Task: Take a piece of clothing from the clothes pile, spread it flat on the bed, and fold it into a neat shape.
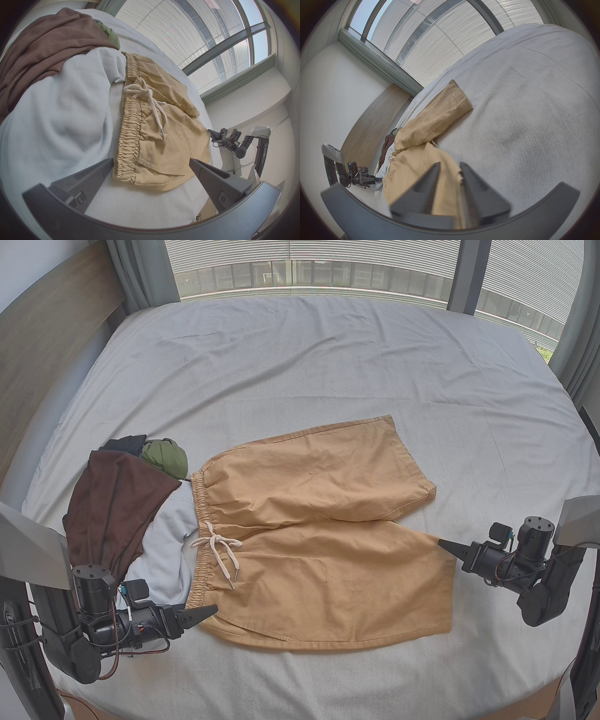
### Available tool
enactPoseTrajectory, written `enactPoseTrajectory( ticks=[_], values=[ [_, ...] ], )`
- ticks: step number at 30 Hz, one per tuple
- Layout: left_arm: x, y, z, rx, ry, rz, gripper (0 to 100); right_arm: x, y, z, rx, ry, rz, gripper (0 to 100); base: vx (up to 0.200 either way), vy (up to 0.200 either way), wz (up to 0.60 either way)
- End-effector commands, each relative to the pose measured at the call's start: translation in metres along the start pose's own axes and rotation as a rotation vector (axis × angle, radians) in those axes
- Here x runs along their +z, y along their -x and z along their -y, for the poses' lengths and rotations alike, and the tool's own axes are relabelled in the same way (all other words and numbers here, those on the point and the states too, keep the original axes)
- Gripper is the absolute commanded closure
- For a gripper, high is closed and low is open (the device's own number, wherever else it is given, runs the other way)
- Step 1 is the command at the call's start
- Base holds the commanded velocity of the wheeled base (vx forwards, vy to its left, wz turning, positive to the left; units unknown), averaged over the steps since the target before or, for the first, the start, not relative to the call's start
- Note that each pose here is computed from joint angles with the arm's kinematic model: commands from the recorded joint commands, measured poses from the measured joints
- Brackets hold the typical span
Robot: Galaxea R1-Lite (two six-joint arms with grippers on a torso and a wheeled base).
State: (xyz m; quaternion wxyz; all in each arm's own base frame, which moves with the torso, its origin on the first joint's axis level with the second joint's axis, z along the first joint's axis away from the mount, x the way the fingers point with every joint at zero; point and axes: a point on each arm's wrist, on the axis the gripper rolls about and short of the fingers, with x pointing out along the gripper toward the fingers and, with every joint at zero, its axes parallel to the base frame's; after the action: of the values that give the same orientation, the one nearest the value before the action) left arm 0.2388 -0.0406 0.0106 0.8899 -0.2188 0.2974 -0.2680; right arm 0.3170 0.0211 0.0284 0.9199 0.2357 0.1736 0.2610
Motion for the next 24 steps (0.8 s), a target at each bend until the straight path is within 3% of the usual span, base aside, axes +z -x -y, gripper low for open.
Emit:
enactPoseTrajectory(
  ticks=[1,8,18,24],
  values=[
    [-0.001,0.0,0.0,-0.001,0.001,-0.003,0,0.005,-0.003,-0.001,0.014,-0.031,0.018,0,0.0,0.0,0.0],
    [-0.001,0.0,0.0,-0.001,0.002,-0.003,0,0.013,-0.009,-0.001,0.035,-0.161,0.043,0,0.0,0.0,0.0],
    [-0.001,0.0,0.0,-0.001,0.002,-0.003,0,0.01,-0.011,0.0,0.037,-0.183,0.027,0,0.0,0.0,0.0],
    [-0.001,0.0,0.0,-0.001,0.002,-0.003,0,0.003,-0.012,0.0,0.036,-0.237,0.005,0,0.0,0.0,0.0]
  ],
)
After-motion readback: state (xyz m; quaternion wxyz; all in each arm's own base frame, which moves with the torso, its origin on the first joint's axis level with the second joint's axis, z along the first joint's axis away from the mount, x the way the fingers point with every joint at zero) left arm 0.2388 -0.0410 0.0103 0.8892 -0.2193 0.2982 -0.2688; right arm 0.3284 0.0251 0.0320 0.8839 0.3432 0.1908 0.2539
